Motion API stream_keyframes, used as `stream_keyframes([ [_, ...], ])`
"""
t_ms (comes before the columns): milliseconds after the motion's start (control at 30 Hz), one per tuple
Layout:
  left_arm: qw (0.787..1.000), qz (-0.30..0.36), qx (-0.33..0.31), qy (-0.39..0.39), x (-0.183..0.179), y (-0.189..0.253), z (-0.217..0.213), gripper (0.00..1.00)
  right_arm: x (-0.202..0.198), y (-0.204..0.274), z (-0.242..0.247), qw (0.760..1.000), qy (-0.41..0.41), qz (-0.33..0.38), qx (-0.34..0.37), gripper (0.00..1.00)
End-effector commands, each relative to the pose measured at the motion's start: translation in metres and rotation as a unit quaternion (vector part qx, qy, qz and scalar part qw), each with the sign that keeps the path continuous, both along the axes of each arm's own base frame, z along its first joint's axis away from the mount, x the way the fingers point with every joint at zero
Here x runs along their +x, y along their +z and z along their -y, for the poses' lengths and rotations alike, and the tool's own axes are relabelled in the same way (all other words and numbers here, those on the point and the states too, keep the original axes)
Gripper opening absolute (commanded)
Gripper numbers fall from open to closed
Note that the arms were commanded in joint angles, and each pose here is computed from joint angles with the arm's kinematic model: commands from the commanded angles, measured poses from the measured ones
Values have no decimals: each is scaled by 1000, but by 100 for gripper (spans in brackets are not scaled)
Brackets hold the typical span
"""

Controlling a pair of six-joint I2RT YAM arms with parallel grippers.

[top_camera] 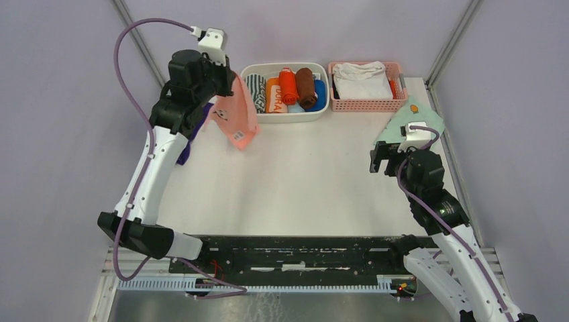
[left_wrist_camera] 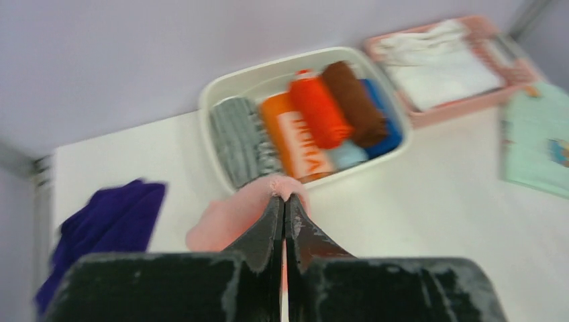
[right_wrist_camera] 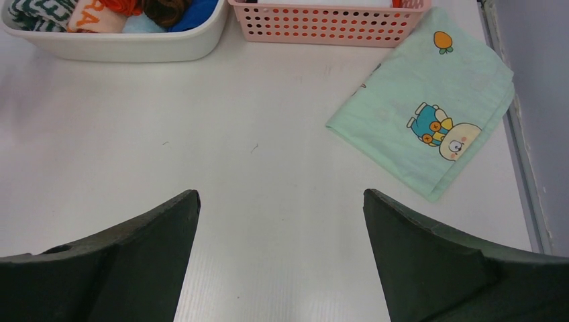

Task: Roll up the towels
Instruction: Pick up the towel at the center of the board, then place the towel at the center of the board.

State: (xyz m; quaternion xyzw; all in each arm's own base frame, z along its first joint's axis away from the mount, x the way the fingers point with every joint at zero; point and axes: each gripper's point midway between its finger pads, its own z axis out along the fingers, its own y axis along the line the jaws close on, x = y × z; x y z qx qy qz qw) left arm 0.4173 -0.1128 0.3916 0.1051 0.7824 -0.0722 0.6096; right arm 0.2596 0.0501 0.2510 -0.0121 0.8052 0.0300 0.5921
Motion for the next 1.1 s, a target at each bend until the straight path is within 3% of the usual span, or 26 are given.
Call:
stream_keyframes([
  [0, 979, -23, -85, -182, -35, 19, 94, 3, 4, 38, -8, 998, 15, 50, 31, 100],
  [100, 962, -23, -93, -255, -54, 29, 131, 3, 3, 40, -9, 998, 18, 50, 30, 100],
  [200, 959, -43, -88, -268, -57, 12, 140, 3, 4, 39, -13, 998, 29, 45, 30, 100],
  [367, 964, -127, -73, -221, -51, -70, 132, 7, 9, 26, -31, 997, 71, 9, 28, 100],
  [467, 967, -182, -60, -167, -45, -132, 119, 18, 16, 10, -47, 994, 105, -30, 27, 100],
  [533, 968, -213, -52, -125, -42, -167, 109, 34, 20, -2, -60, 989, 134, -57, 31, 100],
  [600, 967, -230, -52, -93, -43, -187, 101, 47, 24, -16, -71, 984, 153, -87, 36, 100],
  [700, 968, -233, -70, -63, -50, -201, 93, 60, 30, -35, -83, 976, 174, -126, 41, 100],
  [867, 960, -264, -81, -52, -72, -230, 86, 67, 35, -53, -95, 969, 193, -150, 44, 100],
  [1067, 940, -317, -102, -75, -114, -276, 109, 71, 37, -71, -106, 962, 207, -173, 47, 100],
])
